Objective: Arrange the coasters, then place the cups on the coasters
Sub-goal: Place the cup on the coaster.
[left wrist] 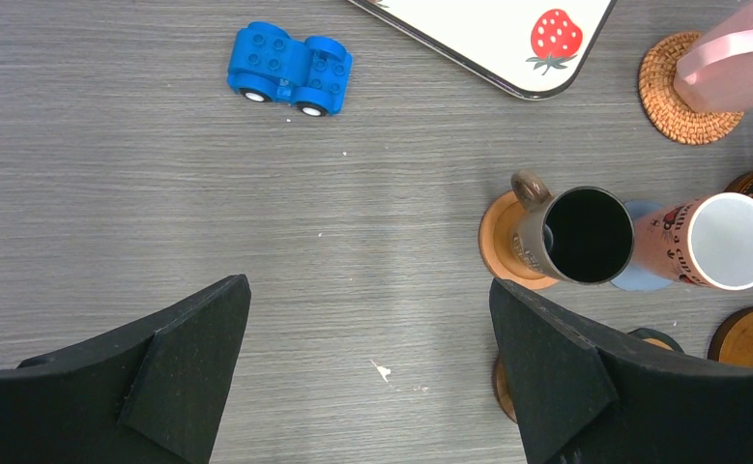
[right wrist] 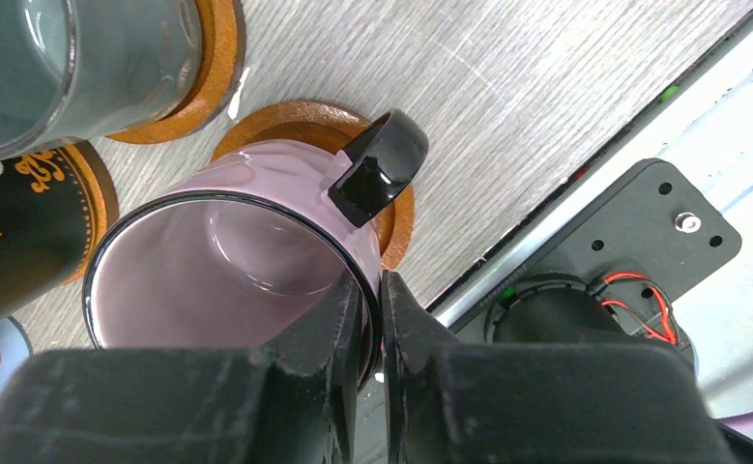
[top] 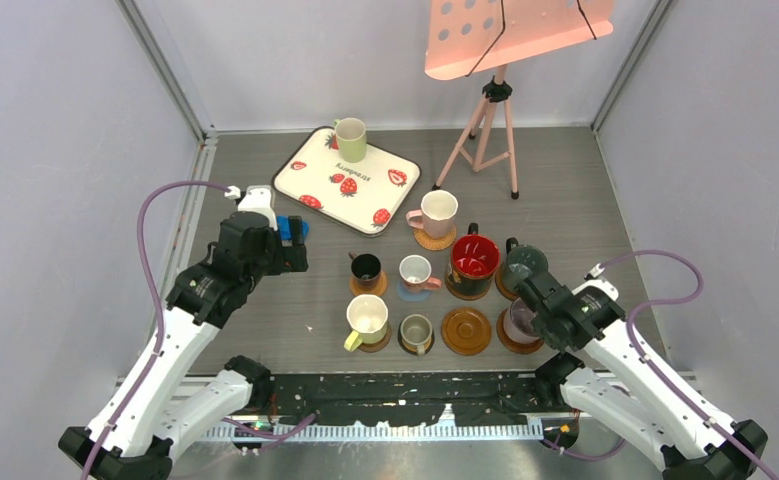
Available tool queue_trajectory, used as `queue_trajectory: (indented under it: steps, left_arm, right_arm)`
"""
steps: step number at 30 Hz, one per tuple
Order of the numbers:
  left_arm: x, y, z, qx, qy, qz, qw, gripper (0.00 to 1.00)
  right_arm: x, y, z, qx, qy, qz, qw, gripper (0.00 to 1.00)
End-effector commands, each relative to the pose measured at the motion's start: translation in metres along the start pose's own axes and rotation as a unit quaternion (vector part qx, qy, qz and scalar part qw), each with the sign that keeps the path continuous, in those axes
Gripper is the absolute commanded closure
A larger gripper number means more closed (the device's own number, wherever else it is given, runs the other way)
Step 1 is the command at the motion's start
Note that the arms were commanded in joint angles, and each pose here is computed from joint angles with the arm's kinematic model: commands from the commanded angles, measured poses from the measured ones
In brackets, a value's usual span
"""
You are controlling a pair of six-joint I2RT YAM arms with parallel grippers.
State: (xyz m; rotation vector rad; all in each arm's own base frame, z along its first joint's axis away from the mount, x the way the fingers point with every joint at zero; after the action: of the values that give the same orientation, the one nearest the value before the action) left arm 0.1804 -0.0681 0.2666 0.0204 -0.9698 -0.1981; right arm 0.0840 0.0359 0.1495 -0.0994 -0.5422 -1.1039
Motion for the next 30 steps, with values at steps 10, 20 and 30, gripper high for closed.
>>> queue_trajectory:
  steps: [10,20,30]
  left_arm:
    - [0.0122,0.0007,0.0025,0.002,-0.023,-0.003,1.000,0.00]
    - [0.0123,0.0017,0.0024,0.007,-0.021,-0.003,1.000,0.00]
    - [0.0157,0.0014,0.0037,0.006,-0.021,-0.002,1.000,0.01]
  right_arm:
    - [0.0002,0.0182,-0.0081,0.021,-0.008,-0.011,1.000,0.95]
    - [0.0038,0.0203,-0.0058,-0.005,-0.016,-0.005,1.000,0.95]
    - [0.0061,0.0221,-0.0046,-0.008,-0.021,0.001,1.000,0.95]
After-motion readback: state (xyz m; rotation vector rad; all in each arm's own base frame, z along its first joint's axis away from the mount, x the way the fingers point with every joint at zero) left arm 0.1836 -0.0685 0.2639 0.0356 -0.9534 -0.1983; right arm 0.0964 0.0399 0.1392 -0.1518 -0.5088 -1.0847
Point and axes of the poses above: each gripper's point midway between its finger pads, its own z axis back along the fingers, its own y axis along the line the jaws close on, x = y × z, the point moved 7 cm from there along z, back along the fingers, and after that the axes turned 14 degrees about -z, right-handed, at the moved point
